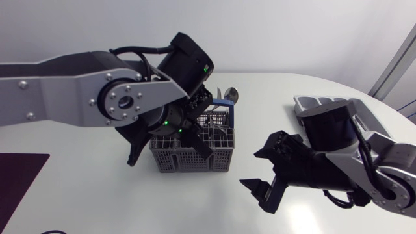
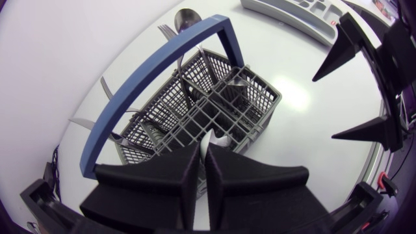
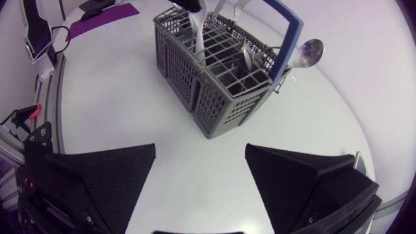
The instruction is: Sort the cutlery from the basket into the organizer compartments.
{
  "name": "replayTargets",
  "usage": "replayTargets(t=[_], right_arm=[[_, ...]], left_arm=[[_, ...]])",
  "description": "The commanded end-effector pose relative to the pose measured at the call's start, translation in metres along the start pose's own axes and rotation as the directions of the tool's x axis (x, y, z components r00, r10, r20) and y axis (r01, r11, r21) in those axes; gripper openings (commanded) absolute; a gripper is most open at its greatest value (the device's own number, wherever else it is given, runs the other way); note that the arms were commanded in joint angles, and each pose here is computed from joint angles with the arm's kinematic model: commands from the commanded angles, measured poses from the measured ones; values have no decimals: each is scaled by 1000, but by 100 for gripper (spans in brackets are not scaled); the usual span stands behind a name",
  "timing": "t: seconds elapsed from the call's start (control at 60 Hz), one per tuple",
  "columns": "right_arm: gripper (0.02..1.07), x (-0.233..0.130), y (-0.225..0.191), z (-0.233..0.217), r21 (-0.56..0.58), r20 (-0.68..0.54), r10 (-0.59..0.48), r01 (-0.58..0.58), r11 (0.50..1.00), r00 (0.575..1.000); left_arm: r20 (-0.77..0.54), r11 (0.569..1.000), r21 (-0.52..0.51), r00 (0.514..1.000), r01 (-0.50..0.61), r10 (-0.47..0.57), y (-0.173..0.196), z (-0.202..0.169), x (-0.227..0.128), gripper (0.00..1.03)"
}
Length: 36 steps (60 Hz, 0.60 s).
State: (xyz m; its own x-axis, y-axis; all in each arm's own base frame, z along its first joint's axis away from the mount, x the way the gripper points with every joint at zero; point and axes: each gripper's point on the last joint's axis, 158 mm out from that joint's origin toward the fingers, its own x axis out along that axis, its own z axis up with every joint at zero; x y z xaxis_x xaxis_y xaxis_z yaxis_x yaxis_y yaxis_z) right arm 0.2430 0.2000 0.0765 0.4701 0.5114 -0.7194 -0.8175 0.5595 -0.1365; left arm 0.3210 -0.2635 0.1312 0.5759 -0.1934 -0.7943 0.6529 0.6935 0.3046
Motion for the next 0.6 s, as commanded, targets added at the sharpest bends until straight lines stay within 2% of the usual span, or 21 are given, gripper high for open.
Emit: replayTargets(t=[0.0,0.267,0.583], right_arm=[[101,3,1,13,-16,22,2,-2,1000,1000],[101,7,4,21,-24,35,9,-9,1000,999],[101,8,4,21,-26,41,5,-4,1000,999]], left_arm=[[17,997,-72,1000,-12,13,10,15,-5,7],[23,997,-72,1000,15,-13,5,18,-9,8],[69,997,-81,998,13,-8,15,31,-38,8]])
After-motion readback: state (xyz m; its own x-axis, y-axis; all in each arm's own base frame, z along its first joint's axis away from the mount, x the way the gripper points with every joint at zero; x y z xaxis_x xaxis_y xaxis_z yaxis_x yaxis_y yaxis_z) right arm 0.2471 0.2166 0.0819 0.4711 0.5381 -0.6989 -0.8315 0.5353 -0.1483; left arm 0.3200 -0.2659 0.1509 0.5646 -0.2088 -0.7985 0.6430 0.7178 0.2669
